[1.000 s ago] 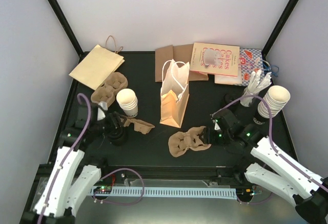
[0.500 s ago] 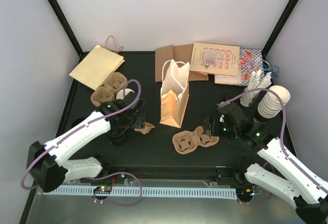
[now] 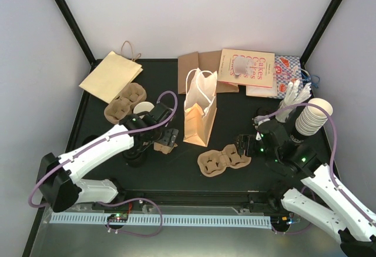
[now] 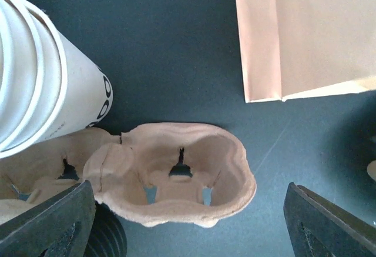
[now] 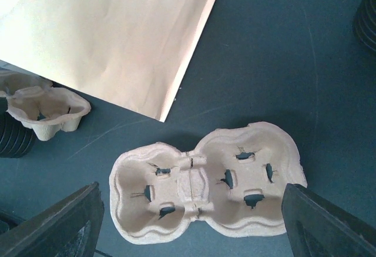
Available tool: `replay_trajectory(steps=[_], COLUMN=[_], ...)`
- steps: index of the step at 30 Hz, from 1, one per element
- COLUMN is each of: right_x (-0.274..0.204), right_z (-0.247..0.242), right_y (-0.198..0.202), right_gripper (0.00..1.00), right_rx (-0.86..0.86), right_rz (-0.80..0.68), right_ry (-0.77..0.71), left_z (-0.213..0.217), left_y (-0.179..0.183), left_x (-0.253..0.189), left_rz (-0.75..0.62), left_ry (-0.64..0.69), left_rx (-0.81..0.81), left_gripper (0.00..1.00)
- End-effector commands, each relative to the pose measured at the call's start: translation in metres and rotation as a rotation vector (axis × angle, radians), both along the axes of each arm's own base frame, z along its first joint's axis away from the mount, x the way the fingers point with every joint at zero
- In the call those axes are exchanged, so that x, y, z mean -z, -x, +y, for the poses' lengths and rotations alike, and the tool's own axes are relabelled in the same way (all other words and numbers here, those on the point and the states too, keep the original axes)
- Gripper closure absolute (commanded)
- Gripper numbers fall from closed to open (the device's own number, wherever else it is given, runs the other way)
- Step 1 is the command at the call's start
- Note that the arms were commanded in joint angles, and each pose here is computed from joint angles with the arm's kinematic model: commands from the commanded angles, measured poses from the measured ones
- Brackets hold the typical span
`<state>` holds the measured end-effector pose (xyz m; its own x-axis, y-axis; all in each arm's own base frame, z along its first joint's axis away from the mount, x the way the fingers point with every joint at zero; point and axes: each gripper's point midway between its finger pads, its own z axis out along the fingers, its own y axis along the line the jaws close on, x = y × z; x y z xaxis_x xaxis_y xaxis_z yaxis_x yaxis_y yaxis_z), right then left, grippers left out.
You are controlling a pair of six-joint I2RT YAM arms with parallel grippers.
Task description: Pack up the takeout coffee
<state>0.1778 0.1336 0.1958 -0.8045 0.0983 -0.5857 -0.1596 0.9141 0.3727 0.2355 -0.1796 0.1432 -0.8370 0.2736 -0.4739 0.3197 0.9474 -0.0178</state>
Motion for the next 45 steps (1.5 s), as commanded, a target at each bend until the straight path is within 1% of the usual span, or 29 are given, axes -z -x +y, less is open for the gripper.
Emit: replay_trajectory(steps=[1, 5, 8, 16, 20, 24, 29, 34, 36, 37, 41, 43, 45], right_x=[-0.018, -0.019, -0.020, -0.020, -0.020, -0.019, -0.018, -0.019, -0.020, -0.020, -0.019, -0.019, -0.019], right_z=[0.001, 0.002, 0.001, 0.003, 0.005, 0.007, 0.008, 0.008, 0.008, 0.008, 0.009, 0.010, 0.010], right_y=[-0.004, -0.003, -0.003, -0.001, -0.001, -0.001, 0.000, 0.000, 0.000, 0.000, 0.001, 0.001, 0.001], right_gripper=[0.15, 0.15, 0.15, 0.15, 0.15, 0.15, 0.15, 0.15, 0.15, 0.15, 0.15, 0.15, 0.15], right_rx=[-0.002, -0.006, -0.004, -0.013, -0.019, -0.026, -0.027, -0.026, -0.025, -0.027, -0.029, -0.032, -0.034], right_rz=[-0.053, -0.058, -0.061, -0.062, -0.061, -0.059, -0.055, -0.057, -0.059, -0.057, -0.053, -0.052, -0.053], right_ry=[-0.024, -0.037, -0.040, -0.055, -0.065, -0.071, -0.078, -0.080, -0.084, -0.084, -0.089, -0.093, -0.095], left_z=[-0.004, 0.001, 0.004, -0.003, 0.007, 0.013, 0.012, 0.001, 0.006, 0.010, 0.024, 0.027, 0.029], left_y=[-0.019, -0.018, -0.011, 0.029, 0.043, 0.052, 0.063, 0.077, 0.074, 0.070, 0.044, 0.031, 0.019], left_x=[-0.002, 0.024, 0.038, 0.057, 0.061, 0.057, 0.056, 0.065, 0.061, 0.056, 0.024, 0.014, 0.010], left_rz=[0.001, 0.109, 0.152, 0.293, 0.314, 0.316, 0.334, 0.393, 0.374, 0.343, 0.183, 0.113, 0.057], left_ry=[-0.027, -0.136, -0.153, -0.067, -0.070, -0.043, 0.019, 0.096, 0.074, 0.058, -0.006, -0.044, -0.075], left_rx=[-0.074, -0.133, -0.139, -0.065, -0.089, -0.117, -0.117, -0.088, -0.106, -0.115, -0.136, -0.123, -0.111], left_gripper=[0.08, 0.09, 0.11, 0.18, 0.19, 0.21, 0.25, 0.30, 0.31, 0.30, 0.27, 0.27, 0.24])
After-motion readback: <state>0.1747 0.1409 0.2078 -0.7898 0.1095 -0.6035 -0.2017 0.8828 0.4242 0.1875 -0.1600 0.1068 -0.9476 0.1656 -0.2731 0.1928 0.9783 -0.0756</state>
